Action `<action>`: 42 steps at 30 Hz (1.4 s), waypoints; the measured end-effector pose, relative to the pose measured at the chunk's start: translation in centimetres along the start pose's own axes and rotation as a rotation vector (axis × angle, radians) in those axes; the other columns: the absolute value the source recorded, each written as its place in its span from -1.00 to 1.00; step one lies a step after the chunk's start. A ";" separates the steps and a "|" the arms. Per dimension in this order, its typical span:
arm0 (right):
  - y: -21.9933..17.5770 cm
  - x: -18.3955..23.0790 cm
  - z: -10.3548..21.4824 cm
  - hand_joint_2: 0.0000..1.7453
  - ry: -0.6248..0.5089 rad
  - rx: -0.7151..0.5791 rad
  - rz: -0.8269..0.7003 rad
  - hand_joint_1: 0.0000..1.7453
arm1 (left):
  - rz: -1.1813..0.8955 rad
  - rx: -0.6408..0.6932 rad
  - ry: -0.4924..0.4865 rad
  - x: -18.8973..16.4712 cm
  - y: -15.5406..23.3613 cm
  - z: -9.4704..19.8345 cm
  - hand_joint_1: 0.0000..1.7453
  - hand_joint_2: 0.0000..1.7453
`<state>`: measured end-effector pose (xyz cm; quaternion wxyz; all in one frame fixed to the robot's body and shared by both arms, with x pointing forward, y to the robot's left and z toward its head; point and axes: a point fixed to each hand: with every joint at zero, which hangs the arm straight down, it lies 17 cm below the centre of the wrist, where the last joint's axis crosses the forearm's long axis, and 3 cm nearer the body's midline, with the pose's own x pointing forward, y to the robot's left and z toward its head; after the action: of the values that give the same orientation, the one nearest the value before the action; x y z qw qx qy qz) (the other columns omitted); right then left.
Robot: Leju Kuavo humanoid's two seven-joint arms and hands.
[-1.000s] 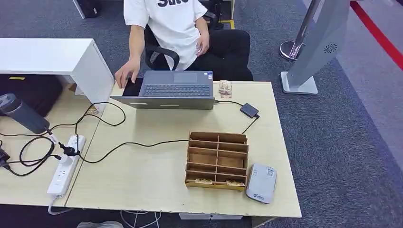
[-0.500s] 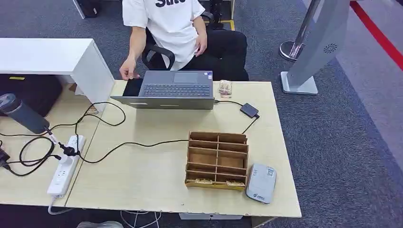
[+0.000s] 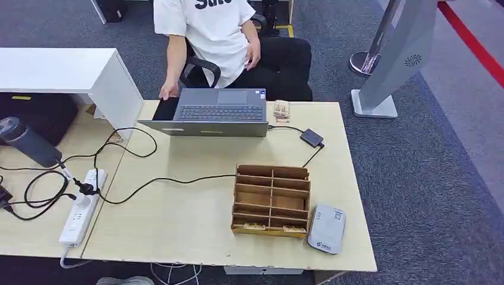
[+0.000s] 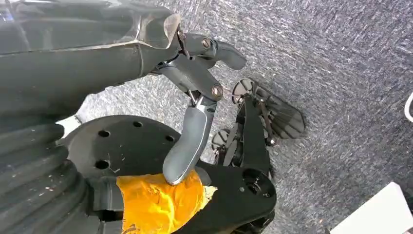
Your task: Pass the card to the sensor for recognition and then transmit it.
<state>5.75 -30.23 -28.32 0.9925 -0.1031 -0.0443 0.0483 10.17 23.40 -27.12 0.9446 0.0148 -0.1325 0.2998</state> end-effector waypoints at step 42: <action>0.1 -0.3 0.0 1.00 0.017 0.007 -0.008 -1.00 | 0.011 0.026 -0.012 0.1 -0.4 0.0 -1.00 -1.00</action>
<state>5.41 -30.18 -28.36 0.9934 -0.0997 -0.0362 0.0437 10.46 23.16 -27.03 0.9419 0.0282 -0.1343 0.3065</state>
